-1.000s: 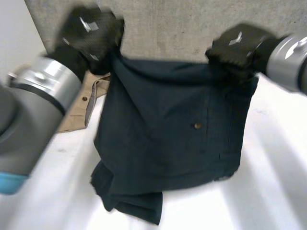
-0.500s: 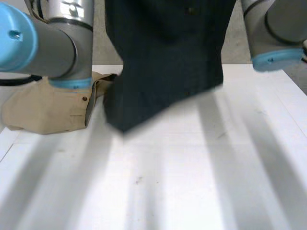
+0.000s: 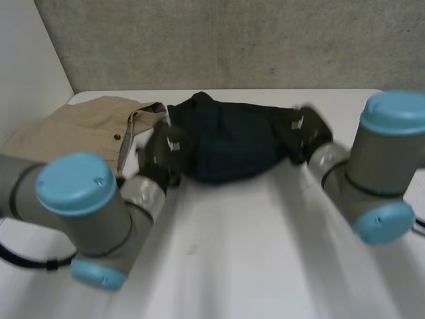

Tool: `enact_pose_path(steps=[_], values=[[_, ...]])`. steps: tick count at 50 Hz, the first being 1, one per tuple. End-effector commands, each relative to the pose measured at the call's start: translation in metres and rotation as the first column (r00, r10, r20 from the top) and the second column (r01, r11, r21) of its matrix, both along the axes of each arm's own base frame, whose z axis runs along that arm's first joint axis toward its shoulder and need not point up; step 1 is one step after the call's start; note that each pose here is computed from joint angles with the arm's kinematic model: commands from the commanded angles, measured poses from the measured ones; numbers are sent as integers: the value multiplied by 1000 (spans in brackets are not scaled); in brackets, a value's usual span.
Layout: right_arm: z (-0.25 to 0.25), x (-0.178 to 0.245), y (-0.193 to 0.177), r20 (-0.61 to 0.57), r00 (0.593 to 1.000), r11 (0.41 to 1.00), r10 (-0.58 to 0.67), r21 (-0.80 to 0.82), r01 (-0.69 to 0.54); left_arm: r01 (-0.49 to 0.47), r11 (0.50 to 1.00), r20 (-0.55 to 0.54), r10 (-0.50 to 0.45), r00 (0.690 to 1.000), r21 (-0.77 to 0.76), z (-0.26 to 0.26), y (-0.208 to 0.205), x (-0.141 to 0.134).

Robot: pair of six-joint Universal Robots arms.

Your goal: Fold the laundry.

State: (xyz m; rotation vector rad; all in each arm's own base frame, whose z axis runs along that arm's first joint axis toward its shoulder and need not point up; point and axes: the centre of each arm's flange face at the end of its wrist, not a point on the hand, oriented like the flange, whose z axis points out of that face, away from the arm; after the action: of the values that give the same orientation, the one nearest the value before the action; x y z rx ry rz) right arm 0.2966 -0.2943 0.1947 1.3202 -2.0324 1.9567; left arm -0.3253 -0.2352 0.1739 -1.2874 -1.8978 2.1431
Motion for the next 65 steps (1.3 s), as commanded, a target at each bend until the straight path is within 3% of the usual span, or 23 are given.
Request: enact_pose_path(steps=[1,8,15,30,42,51,54,59,65], values=[[-44,-9,37,-85,992,981,96,174,-80,6,993,100,-18,995,120,-25,30,6],[-47,-19,50,-105,989,974,105,213,-81,-109,990,82,101,991,90,-10,23,26],[-48,-41,42,-106,994,972,36,236,-10,-147,981,60,140,988,126,-13,16,40],[-50,-59,25,-96,995,968,-38,242,60,-134,943,-90,169,982,305,-20,5,53],[-49,-58,25,-90,995,968,-43,245,64,-109,888,-54,148,988,447,-33,13,56],[-27,-64,35,-169,986,962,-13,268,59,-116,829,20,125,992,547,-23,33,62],[0,-68,50,-239,970,961,41,277,28,-115,835,26,120,992,538,3,42,68],[45,-76,65,-303,951,977,56,213,10,-82,910,11,85,996,406,61,58,76],[68,-81,83,-345,936,982,67,187,-2,-56,950,45,44,998,308,87,76,83]])
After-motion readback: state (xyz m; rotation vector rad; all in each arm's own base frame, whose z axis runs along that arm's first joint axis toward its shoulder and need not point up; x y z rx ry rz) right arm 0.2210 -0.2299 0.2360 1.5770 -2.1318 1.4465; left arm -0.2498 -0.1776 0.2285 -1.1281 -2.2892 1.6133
